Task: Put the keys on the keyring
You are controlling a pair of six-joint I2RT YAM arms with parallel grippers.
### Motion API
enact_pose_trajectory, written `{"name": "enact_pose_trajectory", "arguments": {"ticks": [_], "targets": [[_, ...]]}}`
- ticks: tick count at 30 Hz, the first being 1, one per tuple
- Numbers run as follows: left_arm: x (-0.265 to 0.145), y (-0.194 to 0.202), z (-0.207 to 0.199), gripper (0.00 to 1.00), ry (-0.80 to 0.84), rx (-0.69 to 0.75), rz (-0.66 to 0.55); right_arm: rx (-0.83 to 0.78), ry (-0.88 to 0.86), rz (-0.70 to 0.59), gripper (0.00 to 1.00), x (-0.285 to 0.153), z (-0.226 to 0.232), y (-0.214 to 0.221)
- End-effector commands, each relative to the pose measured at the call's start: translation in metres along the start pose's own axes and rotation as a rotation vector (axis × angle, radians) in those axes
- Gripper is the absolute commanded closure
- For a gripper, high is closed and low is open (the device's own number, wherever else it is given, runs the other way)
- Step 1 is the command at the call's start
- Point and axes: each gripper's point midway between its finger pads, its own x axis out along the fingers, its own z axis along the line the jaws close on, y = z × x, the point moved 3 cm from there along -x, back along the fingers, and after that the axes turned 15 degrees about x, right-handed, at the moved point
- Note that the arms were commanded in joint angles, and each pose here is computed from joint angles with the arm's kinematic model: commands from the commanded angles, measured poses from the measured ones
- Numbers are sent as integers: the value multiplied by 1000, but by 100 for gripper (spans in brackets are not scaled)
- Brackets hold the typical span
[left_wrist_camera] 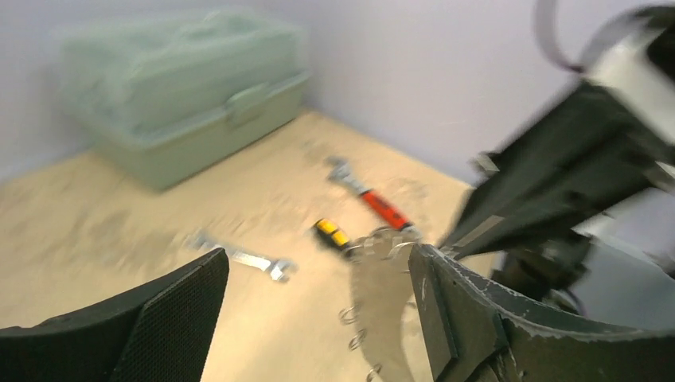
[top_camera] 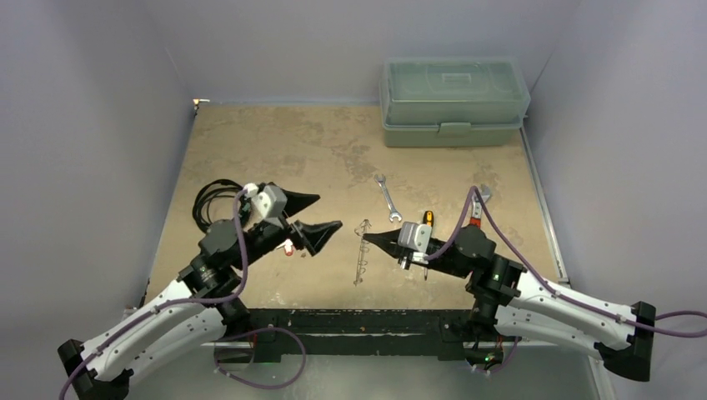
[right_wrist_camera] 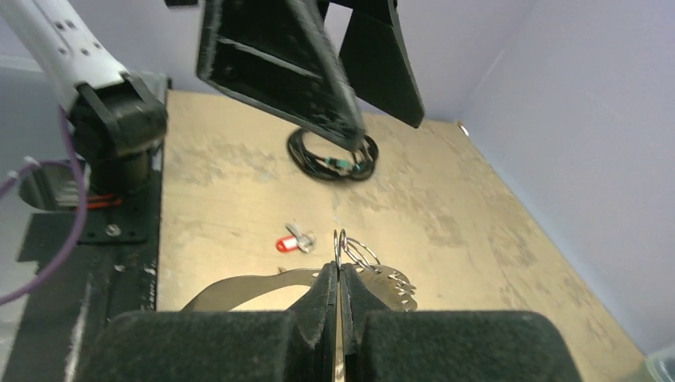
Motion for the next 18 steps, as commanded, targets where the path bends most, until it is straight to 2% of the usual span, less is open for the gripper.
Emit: {"name": "enact_pose_trajectory", "arguments": {"ticks": [1, 4, 6, 8, 14, 18], "targets": [[-20, 54, 48, 16, -395, -96, 402, -83, 83, -20, 100, -1, -15, -19], [-33, 80, 63, 16, -542, -105, 601, -75, 88, -23, 100, -1, -15, -18], [-41, 99, 65, 16, -593, -114, 734, -70, 89, -6, 100, 1, -15, -15], [-45, 109, 65, 16, -625, -136, 816, -62, 91, 13, 100, 3, -16, -11], [-63, 143, 59, 21, -764, -245, 1021, -28, 92, 64, 100, 8, -16, 1], [-71, 160, 58, 22, -795, -253, 1074, 15, 101, 105, 100, 12, -16, 7]]}}
